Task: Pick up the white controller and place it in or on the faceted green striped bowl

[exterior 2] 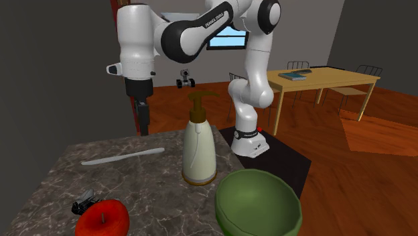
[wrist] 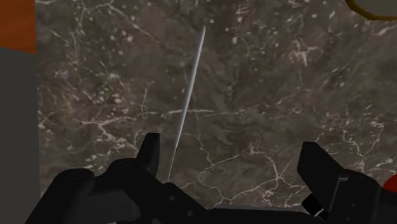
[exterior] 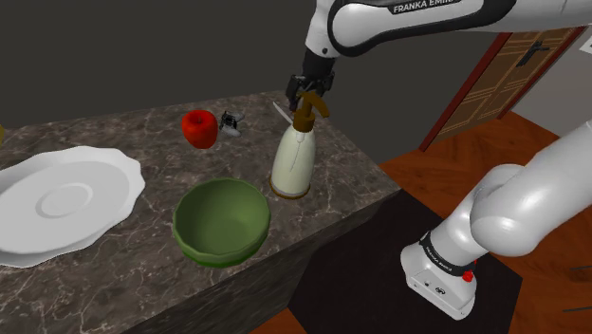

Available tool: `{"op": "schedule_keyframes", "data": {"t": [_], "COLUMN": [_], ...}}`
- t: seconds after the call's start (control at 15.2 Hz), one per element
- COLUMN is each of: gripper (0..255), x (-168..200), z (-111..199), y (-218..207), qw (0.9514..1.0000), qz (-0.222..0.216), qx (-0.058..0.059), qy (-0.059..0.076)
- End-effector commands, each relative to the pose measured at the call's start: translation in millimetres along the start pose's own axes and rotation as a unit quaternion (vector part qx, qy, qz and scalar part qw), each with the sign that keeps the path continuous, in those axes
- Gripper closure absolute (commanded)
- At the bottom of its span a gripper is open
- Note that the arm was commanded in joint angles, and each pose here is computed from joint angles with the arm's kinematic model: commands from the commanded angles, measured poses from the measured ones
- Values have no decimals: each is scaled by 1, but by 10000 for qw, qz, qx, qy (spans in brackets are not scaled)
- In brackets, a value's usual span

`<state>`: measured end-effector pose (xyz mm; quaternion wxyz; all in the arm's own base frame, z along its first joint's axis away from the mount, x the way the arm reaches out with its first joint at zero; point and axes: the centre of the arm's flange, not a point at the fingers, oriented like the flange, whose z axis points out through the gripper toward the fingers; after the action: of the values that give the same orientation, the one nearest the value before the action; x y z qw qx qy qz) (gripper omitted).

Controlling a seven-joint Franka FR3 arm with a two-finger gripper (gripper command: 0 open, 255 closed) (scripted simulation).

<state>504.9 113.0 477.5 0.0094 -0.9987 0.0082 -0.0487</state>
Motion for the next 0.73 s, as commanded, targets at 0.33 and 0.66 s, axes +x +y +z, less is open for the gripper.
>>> {"op": "schedule_keyframes", "data": {"t": [0.33, 0.66], "gripper": [0, 0], "x": [65, 111], "z": [31, 52], "y": [-52, -89], "qw": [9998, 9995], "qz": [-30, -54], "qx": [84, 141], "qy": [153, 260]}}
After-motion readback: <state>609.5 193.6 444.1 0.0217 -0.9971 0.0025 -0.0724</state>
